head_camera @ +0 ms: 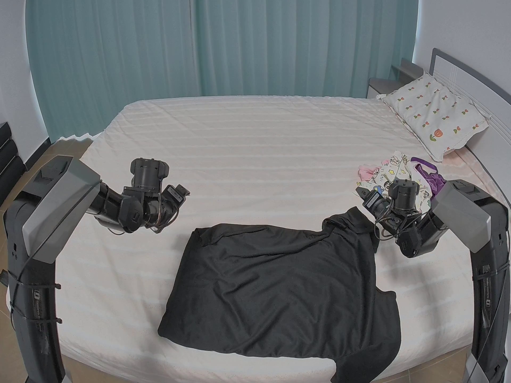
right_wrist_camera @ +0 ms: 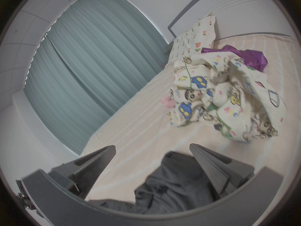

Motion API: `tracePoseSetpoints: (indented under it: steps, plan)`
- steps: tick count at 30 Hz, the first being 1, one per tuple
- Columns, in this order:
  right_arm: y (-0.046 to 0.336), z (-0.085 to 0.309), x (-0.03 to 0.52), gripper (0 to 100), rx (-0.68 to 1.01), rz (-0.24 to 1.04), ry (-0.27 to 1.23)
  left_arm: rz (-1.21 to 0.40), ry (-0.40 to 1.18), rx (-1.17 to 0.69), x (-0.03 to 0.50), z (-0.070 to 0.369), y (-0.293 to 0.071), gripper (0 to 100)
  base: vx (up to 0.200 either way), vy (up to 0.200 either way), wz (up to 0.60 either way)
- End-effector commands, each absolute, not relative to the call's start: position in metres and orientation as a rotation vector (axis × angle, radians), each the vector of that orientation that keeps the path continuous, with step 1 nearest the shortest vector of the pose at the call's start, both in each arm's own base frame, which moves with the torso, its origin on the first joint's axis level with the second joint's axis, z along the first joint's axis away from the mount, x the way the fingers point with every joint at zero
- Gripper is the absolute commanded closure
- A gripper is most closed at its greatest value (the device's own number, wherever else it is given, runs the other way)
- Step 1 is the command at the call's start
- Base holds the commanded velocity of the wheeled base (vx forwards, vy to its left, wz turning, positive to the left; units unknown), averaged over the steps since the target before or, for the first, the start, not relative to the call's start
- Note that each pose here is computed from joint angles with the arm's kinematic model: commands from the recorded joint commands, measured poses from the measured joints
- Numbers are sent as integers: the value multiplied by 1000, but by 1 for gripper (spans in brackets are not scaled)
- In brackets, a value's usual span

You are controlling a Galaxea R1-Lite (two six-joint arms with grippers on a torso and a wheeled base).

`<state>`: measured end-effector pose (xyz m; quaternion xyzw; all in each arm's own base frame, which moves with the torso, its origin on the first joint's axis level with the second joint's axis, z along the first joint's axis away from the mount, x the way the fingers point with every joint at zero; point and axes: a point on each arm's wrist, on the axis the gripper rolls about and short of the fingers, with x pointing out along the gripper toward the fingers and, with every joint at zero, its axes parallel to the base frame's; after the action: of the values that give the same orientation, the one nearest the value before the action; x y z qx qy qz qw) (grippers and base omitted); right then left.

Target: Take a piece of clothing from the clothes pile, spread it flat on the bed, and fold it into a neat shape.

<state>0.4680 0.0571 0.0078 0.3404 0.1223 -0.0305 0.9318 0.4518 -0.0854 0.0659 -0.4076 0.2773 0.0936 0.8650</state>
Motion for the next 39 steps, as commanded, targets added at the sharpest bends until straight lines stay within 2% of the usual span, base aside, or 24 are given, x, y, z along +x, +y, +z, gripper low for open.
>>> tracePoseSetpoints:
  steps: [1, 7, 16, 21, 31, 39]
  plan:
    - [45, 29, 423, 0, 701, -49, 299, 146, 714, -861, 398, 75, -77, 0, 0, 0, 0]
    - [40, 28, 367, 0, 697, -59, 337, 113, 825, -866, 340, 56, -70, 0, 0, 0, 0]
    - [34, 11, 303, 0, 715, -70, 372, 53, 810, -861, 284, 31, -74, 0, 0, 0, 0]
    - [33, 6, 288, 0, 768, -90, 391, 60, 870, -843, 265, 24, -75, 0, -200, 0, 0]
    - [32, -10, 276, 0, 798, -122, 471, 88, 898, -814, 259, 15, -75, 0, -200, 0, 0]
    - [31, -10, 276, 0, 808, -128, 475, 127, 875, -762, 276, -3, -90, 0, 0, 0, 0]
